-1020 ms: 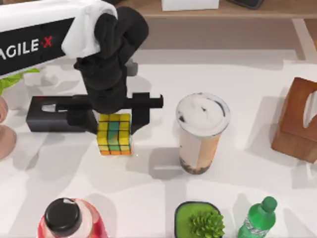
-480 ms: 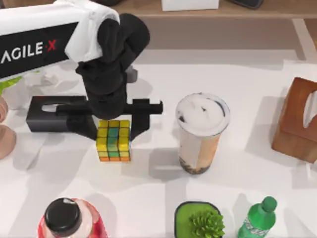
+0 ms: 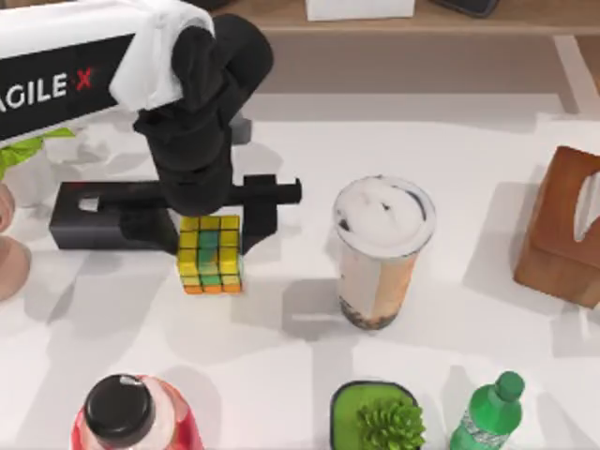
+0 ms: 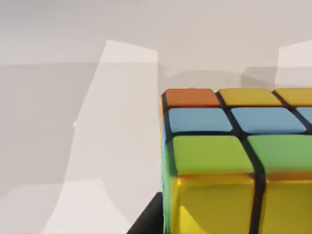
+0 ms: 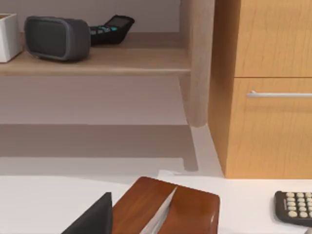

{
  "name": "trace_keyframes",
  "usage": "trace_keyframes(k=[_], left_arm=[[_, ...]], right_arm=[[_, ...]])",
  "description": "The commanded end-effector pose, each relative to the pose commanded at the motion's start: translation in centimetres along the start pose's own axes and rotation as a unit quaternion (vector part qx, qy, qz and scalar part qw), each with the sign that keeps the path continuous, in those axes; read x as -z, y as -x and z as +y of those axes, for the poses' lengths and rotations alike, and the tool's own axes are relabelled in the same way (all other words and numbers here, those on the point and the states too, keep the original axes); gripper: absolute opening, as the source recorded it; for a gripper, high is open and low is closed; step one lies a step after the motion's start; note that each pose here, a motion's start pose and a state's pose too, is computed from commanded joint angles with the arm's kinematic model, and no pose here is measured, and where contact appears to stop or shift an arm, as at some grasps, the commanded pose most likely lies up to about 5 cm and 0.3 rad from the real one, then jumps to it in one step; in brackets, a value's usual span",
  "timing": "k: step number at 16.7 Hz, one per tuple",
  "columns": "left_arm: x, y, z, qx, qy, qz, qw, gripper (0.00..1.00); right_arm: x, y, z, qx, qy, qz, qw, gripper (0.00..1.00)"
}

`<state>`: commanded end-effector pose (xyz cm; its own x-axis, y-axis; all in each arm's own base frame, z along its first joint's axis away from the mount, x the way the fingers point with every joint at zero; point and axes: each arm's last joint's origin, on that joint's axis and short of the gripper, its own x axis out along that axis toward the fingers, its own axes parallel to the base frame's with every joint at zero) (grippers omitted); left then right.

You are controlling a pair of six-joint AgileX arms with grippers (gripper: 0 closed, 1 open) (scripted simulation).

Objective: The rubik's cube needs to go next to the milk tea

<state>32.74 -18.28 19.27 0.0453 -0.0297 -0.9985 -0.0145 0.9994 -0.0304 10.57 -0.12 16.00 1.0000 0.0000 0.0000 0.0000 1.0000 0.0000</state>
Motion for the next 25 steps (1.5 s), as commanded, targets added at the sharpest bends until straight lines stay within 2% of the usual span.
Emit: trace_keyframes(k=[7,14,18,25], left_arm=[[0.0,-0.2,-0.1,0.007,-0.001,-0.009,1.000,0.00],[0.8,-2.9,-0.9,-0.006,-0.016,0.023,1.000,0.00],[0.8,-2.9,-0.9,-0.006,-0.016,0.023,1.000,0.00],[0.8,-2.9,-0.9,-0.006,-0.016,0.023,1.000,0.53]], right_arm=[[0.0,0.0,0.0,0.000,0.000,0.000,1.000,1.00],[0.0,0.0,0.0,0.000,0.000,0.000,1.000,1.00],[0.0,0.0,0.0,0.000,0.000,0.000,1.000,1.00],[0.0,0.0,0.0,0.000,0.000,0.000,1.000,1.00]])
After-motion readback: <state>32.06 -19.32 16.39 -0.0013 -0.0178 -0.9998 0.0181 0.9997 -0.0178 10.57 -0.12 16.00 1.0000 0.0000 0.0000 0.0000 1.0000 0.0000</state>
